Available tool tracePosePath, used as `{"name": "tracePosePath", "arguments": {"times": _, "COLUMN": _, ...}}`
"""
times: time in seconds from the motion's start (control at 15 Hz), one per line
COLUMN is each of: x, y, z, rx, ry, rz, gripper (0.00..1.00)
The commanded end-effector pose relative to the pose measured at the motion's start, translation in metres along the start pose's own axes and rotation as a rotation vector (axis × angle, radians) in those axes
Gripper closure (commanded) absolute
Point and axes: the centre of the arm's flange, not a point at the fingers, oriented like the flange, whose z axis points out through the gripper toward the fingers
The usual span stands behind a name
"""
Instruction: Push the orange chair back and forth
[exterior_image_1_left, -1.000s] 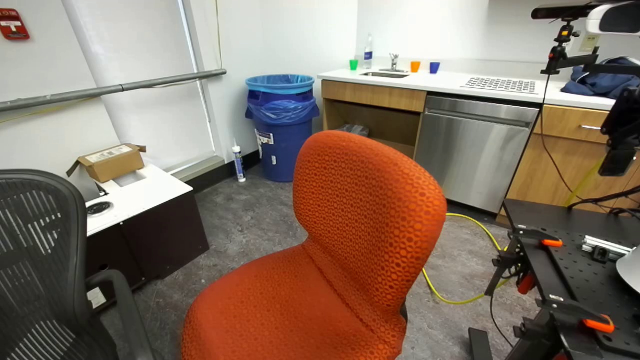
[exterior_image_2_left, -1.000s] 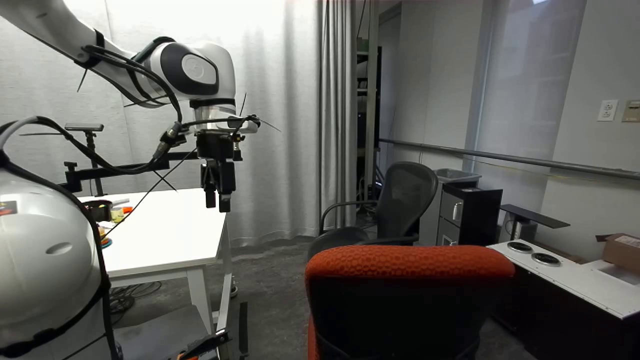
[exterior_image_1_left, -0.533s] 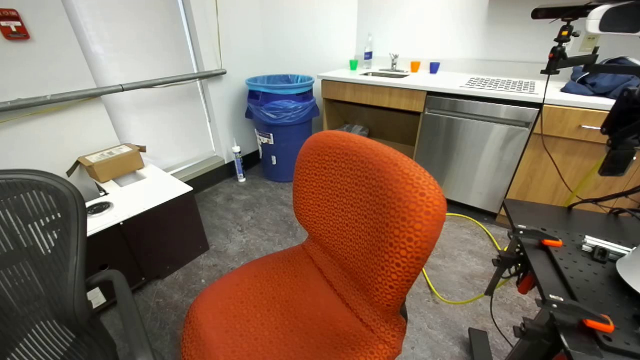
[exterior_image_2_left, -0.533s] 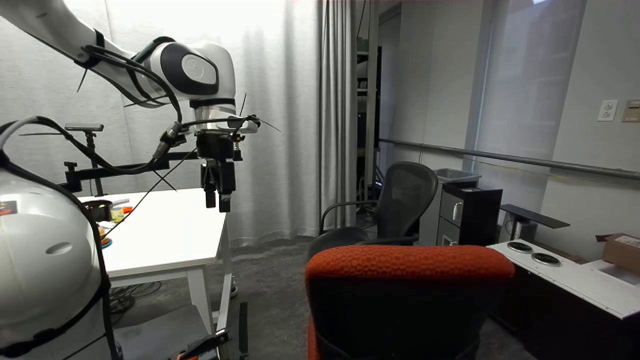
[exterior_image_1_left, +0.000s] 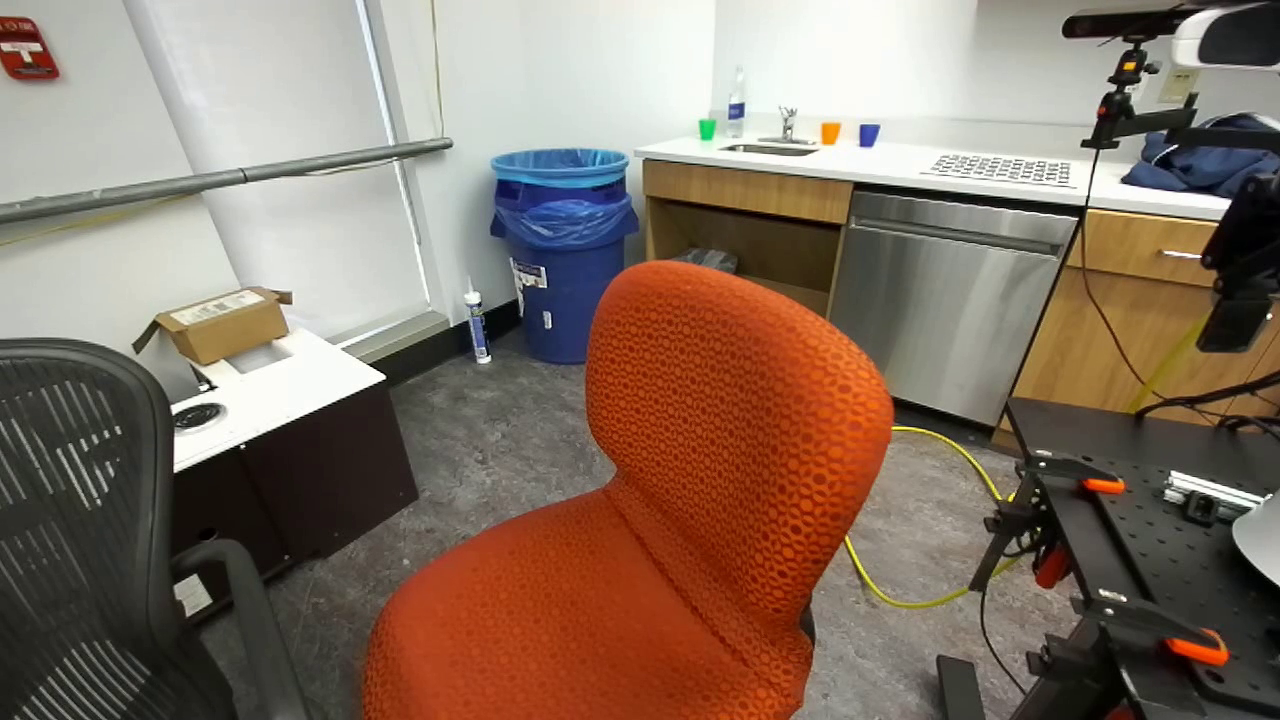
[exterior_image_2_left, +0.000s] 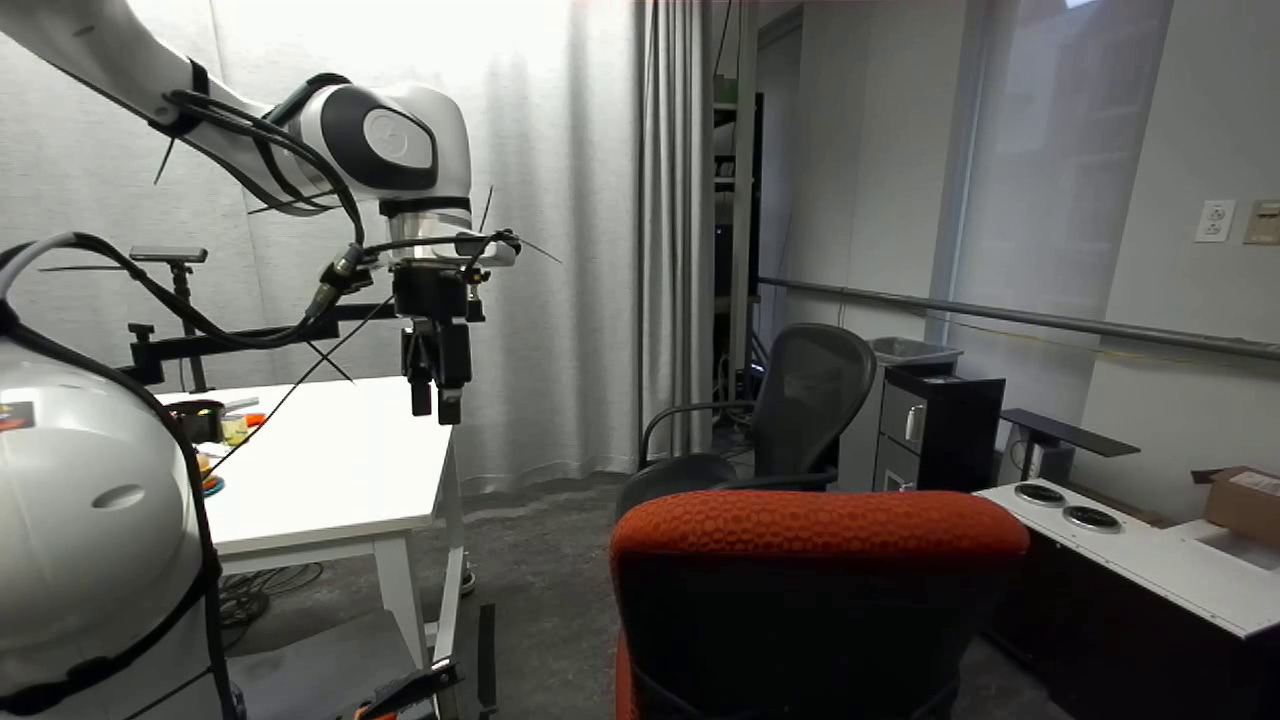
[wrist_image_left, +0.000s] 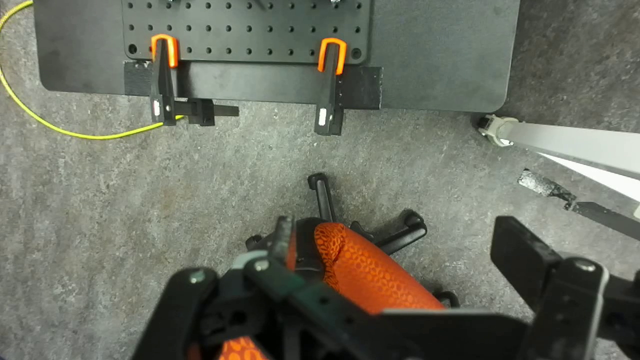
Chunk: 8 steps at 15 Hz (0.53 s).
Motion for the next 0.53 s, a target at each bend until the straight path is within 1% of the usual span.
{"name": "tracePosePath", "arguments": {"times": 0.0, "x": 0.0, "y": 0.0, "z": 0.0, "rx": 0.0, "ry": 0.0, "rz": 0.0, "gripper": 0.0}}
{"name": "tracePosePath", "arguments": {"times": 0.27, "x": 0.002, "y": 0.001, "z": 0.001, "rx": 0.008, "ry": 0.002, "rz": 0.0, "gripper": 0.0}}
{"name": "tracePosePath", "arguments": {"times": 0.47, "x": 0.014, "y": 0.003, "z": 0.005, "rx": -0.009, "ry": -0.001, "rz": 0.002, "gripper": 0.0}}
